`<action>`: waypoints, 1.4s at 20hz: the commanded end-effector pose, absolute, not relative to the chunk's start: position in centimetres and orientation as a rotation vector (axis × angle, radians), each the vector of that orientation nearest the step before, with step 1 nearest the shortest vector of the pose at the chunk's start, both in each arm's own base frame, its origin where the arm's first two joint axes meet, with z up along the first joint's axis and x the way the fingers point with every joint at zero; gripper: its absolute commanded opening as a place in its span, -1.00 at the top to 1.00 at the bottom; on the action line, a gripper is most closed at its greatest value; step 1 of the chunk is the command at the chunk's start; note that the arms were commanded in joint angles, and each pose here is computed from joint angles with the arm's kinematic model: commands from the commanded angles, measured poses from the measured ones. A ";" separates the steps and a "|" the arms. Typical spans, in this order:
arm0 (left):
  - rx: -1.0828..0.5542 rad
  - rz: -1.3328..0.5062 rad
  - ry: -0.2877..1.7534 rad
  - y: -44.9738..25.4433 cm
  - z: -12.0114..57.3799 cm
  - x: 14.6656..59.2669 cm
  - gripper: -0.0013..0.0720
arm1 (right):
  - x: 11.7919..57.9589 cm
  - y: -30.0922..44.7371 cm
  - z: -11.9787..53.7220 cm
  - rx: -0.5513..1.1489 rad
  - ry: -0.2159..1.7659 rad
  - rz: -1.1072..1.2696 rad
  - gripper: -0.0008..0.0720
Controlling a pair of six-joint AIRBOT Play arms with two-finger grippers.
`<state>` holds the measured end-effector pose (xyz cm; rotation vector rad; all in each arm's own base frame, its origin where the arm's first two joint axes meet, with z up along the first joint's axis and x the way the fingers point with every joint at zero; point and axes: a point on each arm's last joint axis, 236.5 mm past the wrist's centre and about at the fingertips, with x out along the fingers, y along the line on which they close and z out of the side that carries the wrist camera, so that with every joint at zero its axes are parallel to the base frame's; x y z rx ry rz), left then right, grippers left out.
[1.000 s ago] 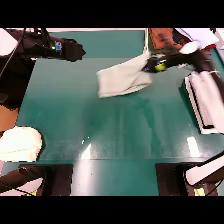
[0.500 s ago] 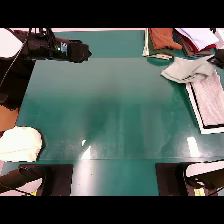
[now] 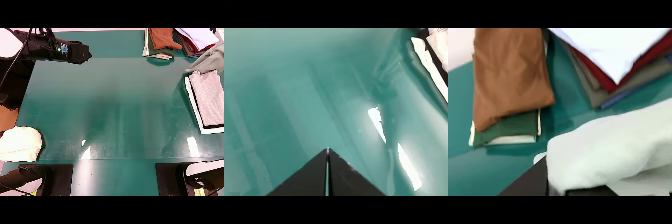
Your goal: Fold the shirts.
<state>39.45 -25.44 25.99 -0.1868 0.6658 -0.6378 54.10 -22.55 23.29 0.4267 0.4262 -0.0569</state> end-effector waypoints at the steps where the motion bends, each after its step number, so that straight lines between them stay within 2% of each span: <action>1: -0.183 -0.639 0.678 -25.4 25.7 39.3 0.90 | 53.2 -21.9 26.5 0.382 0.389 -0.047 0.92; 6: -0.182 -0.639 0.678 -25.4 25.7 39.3 0.90 | 49.2 -22.6 24.9 0.314 0.477 -0.149 0.92; 13: -0.174 -0.641 0.676 -25.4 25.7 39.3 0.90 | 40.8 -21.1 21.1 0.395 0.623 -0.195 0.92; 18: -0.151 -0.650 0.666 -25.4 25.7 39.3 0.90 | 33.5 -20.4 14.8 0.514 0.757 -0.274 0.92; 24: -0.127 -0.658 0.657 -25.4 25.7 39.3 0.90 | 25.5 -19.8 6.1 0.561 0.967 -0.407 0.91; 25: -0.126 -0.658 0.657 -25.4 25.7 39.3 0.90 | 24.6 -19.8 5.2 0.569 0.992 -0.423 0.85; 26: -0.127 -0.658 0.657 -25.4 25.7 39.3 0.90 | 23.9 -19.8 4.5 0.581 1.004 -0.437 0.33; 27: -0.126 -0.658 0.657 -25.4 25.7 39.3 0.90 | 23.2 -20.2 4.0 0.588 1.016 -0.457 -0.40; 28: -0.126 -0.658 0.657 -25.4 25.7 39.3 0.90 | 22.9 -20.5 4.0 0.606 1.013 -0.469 -0.76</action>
